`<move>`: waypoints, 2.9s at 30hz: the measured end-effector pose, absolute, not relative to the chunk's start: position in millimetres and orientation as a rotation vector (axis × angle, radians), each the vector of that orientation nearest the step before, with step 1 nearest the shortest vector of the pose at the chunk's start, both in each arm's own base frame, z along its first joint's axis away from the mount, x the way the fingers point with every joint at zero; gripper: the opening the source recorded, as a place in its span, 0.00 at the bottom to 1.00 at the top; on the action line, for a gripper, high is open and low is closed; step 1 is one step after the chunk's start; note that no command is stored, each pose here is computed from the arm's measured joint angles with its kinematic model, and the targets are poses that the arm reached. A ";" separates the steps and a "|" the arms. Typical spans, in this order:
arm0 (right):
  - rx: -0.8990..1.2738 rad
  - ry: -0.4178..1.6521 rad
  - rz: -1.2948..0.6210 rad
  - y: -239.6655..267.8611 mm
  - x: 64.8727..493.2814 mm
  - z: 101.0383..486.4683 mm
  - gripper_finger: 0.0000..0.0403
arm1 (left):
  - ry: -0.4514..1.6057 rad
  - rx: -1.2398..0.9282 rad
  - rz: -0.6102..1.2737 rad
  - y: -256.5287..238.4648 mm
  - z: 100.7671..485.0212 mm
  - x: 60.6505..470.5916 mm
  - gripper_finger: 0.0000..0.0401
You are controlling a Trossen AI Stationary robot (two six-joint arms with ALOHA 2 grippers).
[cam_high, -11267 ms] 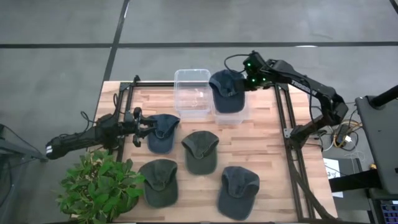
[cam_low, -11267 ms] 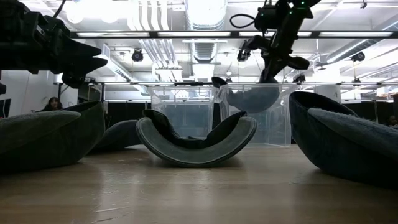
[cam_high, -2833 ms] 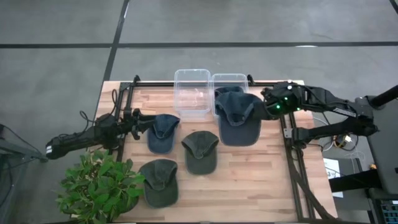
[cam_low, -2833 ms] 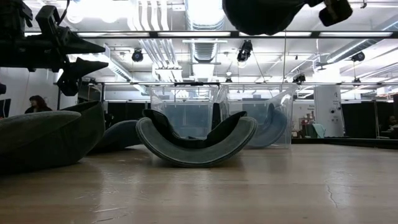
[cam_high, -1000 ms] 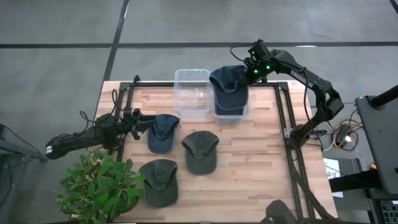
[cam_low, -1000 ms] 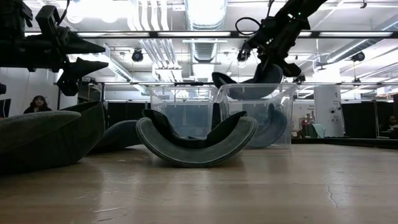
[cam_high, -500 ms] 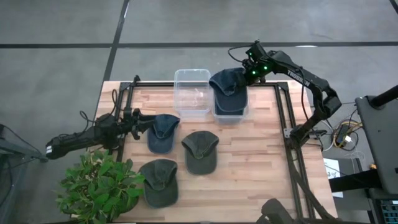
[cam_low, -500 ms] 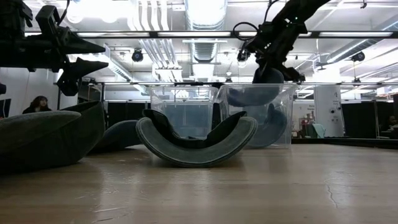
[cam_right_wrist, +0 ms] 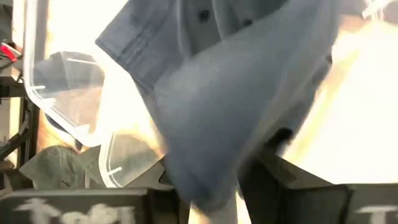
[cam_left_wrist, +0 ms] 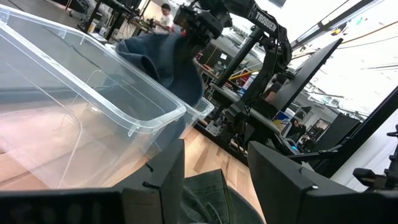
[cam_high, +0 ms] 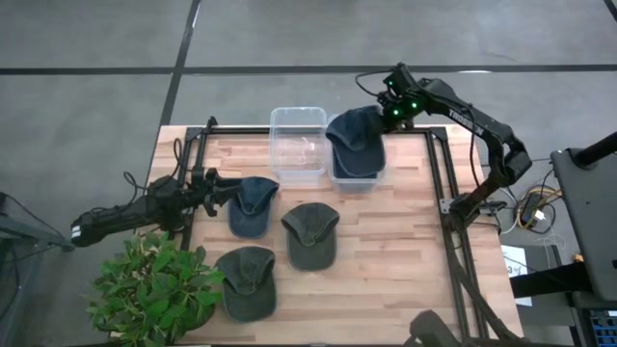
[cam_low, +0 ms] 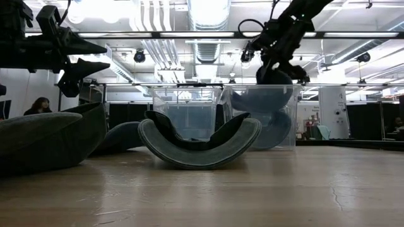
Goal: Pick & Place hat
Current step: Put the bottom blue cap into the right transparent bin, then put the blue cap into the right transparent bin
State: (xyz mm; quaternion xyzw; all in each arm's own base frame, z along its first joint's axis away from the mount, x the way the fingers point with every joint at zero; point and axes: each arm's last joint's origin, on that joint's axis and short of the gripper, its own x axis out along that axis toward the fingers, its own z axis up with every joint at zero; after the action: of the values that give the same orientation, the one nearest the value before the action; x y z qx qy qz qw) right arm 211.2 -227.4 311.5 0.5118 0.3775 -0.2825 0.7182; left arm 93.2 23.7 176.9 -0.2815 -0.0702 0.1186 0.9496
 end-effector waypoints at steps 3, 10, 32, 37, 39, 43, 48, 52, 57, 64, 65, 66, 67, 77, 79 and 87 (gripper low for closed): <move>1.141 0.867 -0.625 -224.8 209.1 310.6 0.29 | -0.142 -0.573 0.241 23.7 176.9 93.2 0.42; 1.152 0.908 -0.620 -219.6 205.9 311.0 0.34 | -0.143 -0.573 0.241 23.7 176.9 93.2 0.42; 0.943 0.833 -0.656 -199.5 194.5 341.7 0.28 | -0.143 -0.573 0.241 23.7 176.9 93.2 0.42; 0.897 0.886 -0.682 -211.2 204.4 326.8 0.19 | -0.143 -0.579 0.240 23.7 176.9 93.2 0.42; 0.888 0.918 -0.706 -217.3 206.4 319.2 0.16 | -0.146 -0.599 0.239 23.7 176.9 93.2 0.42; 0.881 0.962 -0.707 -226.6 211.2 306.2 0.12 | -0.149 -0.624 0.237 23.7 176.9 93.2 0.42; 0.890 1.013 -0.698 -233.9 218.1 291.2 0.10 | -0.149 -0.626 0.237 23.7 176.9 93.2 0.42; 0.896 1.049 -0.690 -239.3 222.9 279.6 0.10 | -0.149 -0.626 0.237 23.7 176.9 93.2 0.42; 0.885 1.086 -0.718 -244.8 226.8 268.5 0.10 | -0.149 -0.626 0.238 23.7 176.9 93.2 0.42; 0.814 1.111 -0.785 -244.8 230.9 265.7 0.09 | -0.149 -0.626 0.238 23.7 176.9 93.2 0.42; 0.805 1.115 -0.791 -244.1 231.6 265.6 0.09 | -0.149 -0.626 0.238 23.7 176.9 93.2 0.42; 0.799 1.117 -0.790 -243.0 232.8 265.8 0.09 | -0.149 -0.626 0.238 23.7 176.9 93.2 0.42; 0.794 1.118 -0.786 -241.5 234.3 265.9 0.09 | -0.149 -0.626 0.238 23.7 176.9 93.2 0.42; 0.724 1.020 -0.736 -222.1 248.5 302.9 0.09 | -0.150 -0.627 0.238 23.7 176.9 93.2 0.42; 0.701 0.964 -0.730 -217.0 246.2 322.2 0.09 | -0.151 -0.638 0.237 23.7 176.9 93.2 0.42; 0.644 0.746 -0.714 -171.7 205.0 394.7 0.09 | -0.158 -0.698 0.233 23.7 176.9 93.2 0.42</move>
State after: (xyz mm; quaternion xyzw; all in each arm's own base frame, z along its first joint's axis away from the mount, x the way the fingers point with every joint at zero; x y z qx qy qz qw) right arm 205.0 -171.7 394.7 0.3024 0.3504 -0.3354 0.8205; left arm 93.2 23.7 176.9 -0.3409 -0.0774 0.1139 0.9300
